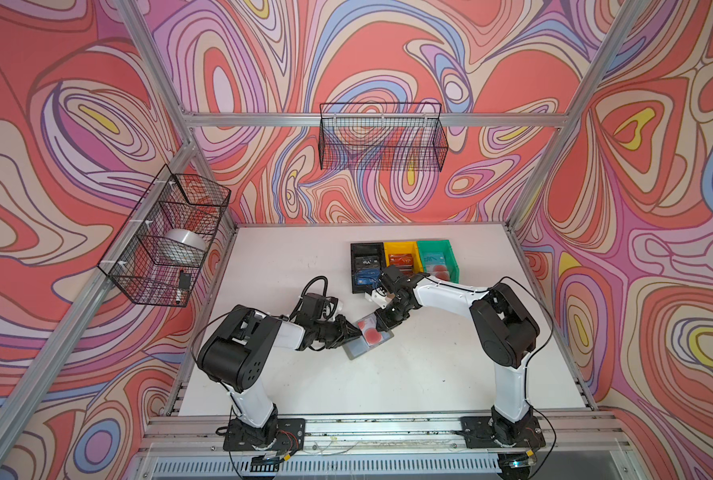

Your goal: Take the credit cards out of the card holder

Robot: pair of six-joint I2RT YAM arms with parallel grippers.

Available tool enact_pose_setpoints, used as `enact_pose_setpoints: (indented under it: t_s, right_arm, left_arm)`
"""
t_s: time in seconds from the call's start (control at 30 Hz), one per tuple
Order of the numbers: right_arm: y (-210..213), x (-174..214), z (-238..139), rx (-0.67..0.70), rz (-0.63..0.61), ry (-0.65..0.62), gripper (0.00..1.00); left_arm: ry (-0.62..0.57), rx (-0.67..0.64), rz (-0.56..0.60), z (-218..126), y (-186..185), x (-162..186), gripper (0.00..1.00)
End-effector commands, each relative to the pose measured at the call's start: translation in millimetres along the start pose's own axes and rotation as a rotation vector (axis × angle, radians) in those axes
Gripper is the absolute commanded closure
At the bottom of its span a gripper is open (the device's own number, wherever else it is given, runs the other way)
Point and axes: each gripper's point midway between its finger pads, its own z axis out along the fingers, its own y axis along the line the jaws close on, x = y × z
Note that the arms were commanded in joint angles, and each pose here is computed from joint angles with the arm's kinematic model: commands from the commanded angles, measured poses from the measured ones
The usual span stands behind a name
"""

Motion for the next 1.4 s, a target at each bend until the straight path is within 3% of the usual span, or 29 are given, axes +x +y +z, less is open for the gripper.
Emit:
enact_pose_setpoints:
  t_s: [0.0, 0.7, 1.37]
  right_arm:
    - [-9.0, 1.8, 9.3, 0.039, 0.002, 0.027, 0.87]
    - [-16.9, 10.1, 21.6, 0.054, 0.021, 0.072, 0.86]
    - [-19.5, 14.3, 19.7, 0.045, 0.030, 0.074, 0.85]
  left_arm:
    - [-0.010, -0.004, -0.002, 1.9, 4.7, 0.5, 0.81]
    - [-0.016, -0.010, -0.004, 7.8, 5.8, -8.0, 0.82]
    - [-0.001, -0.033, -0.016, 8.7, 8.6, -7.3, 1.00]
